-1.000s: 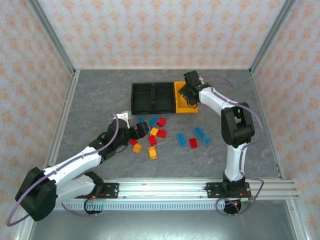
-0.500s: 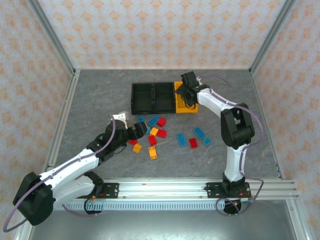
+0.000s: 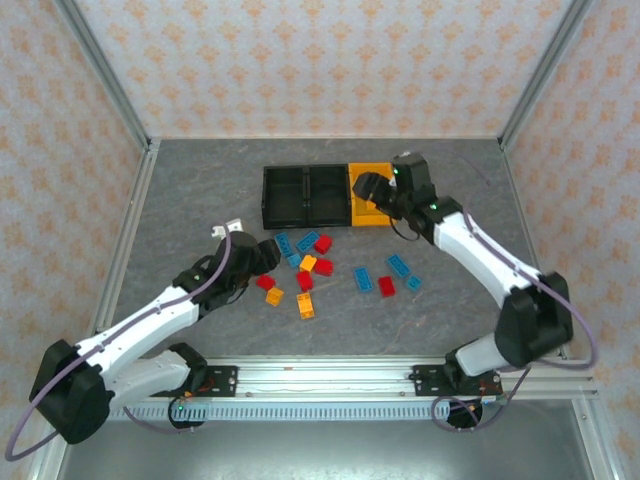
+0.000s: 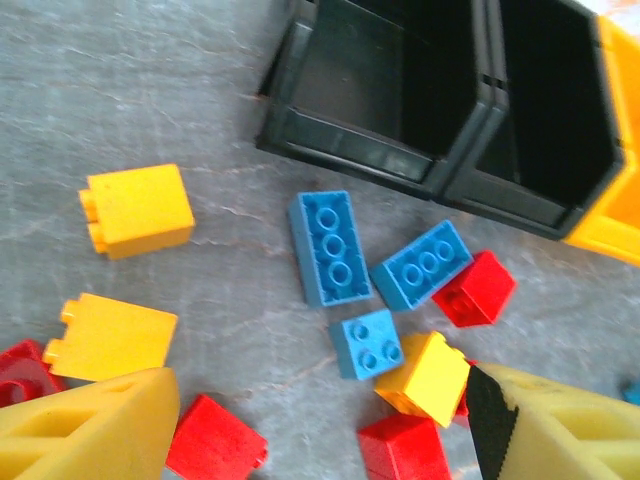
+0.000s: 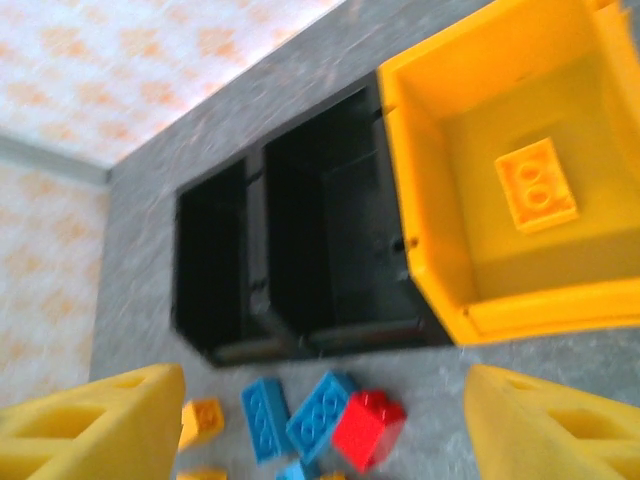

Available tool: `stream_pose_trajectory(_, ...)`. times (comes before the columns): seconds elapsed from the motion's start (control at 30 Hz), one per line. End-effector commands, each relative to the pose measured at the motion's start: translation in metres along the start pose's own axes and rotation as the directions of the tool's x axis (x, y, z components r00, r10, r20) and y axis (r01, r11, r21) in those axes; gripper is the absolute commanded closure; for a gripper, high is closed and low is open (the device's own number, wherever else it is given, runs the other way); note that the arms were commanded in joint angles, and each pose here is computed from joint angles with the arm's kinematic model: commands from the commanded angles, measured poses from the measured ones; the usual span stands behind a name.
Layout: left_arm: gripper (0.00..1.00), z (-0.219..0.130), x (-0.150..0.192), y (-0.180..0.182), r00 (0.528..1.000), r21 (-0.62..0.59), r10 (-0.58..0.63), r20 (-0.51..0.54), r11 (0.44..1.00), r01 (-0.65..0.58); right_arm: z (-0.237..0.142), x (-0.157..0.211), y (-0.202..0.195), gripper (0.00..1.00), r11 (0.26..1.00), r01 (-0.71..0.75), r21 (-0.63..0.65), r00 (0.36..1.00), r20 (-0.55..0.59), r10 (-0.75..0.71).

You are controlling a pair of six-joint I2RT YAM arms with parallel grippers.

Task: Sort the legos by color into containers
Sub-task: Place the lego in the container, then pick up the lego from the middle-left of the table.

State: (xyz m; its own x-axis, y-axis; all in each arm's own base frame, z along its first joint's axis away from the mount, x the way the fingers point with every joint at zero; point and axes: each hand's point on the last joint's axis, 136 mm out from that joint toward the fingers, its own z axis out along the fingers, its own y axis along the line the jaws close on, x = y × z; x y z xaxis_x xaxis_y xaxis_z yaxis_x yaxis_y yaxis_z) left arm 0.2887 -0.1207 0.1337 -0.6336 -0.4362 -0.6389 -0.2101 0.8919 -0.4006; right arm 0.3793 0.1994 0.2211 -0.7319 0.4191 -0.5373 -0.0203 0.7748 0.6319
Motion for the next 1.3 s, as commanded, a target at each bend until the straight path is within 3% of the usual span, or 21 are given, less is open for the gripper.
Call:
stream_pose_trajectory(0.0, 0.22, 0.009, -0.005, 0.034, 0.999, -0.193, 0.033, 0.001, 0.981, -0.033, -0.023, 0.026, 0.020, 0.25, 0.972, 0.167, -0.168, 0.985, -0.012, -0.171)
stream_pose_trajectory(0.27, 0.16, 0.044, -0.021, 0.048, 0.999, -0.300, 0.030, -0.014, 0.953, -0.032, -0.041, 0.095, 0.033, 0.19, 0.896, 0.294, -0.332, 0.942, -0.057, -0.330)
stream_pose_trajectory(0.43, 0.13, 0.063, -0.029, 0.063, 0.999, -0.380, 0.028, -0.021, 0.924, -0.034, -0.041, 0.104, 0.029, 0.19, 0.892, 0.296, -0.341, 0.937, -0.075, -0.340)
stream_pose_trajectory(0.73, 0.19, 0.098, -0.019, 0.072, 0.995, -0.403, 0.033, -0.098, 0.913, -0.070, -0.034, 0.102, 0.024, 0.20, 0.902, 0.310, -0.300, 0.932, -0.093, -0.352)
stream_pose_trajectory(0.87, 0.25, 0.109, -0.017, 0.073, 0.993, -0.393, 0.025, -0.111, 0.917, -0.067, -0.031, 0.100, 0.020, 0.20, 0.911, 0.309, -0.274, 0.934, -0.092, -0.345)
stream_pose_trajectory(1.0, 0.48, 0.114, -0.016, 0.075, 0.991, -0.400, 0.033, -0.128, 0.913, -0.082, -0.030, 0.102, 0.019, 0.21, 0.913, 0.305, -0.273, 0.933, -0.105, -0.343)
stream_pose_trajectory(1.1, 0.60, 0.109, -0.019, 0.074, 0.991, -0.398, 0.045, -0.125, 0.913, -0.092, -0.031, 0.102, 0.018, 0.21, 0.913, 0.307, -0.268, 0.934, -0.100, -0.344)
stream_pose_trajectory(1.27, 0.64, 0.096, -0.024, 0.072, 0.990, -0.390, 0.070, -0.125, 0.914, -0.113, -0.028, 0.104, 0.015, 0.21, 0.918, 0.298, -0.263, 0.936, -0.107, -0.335)
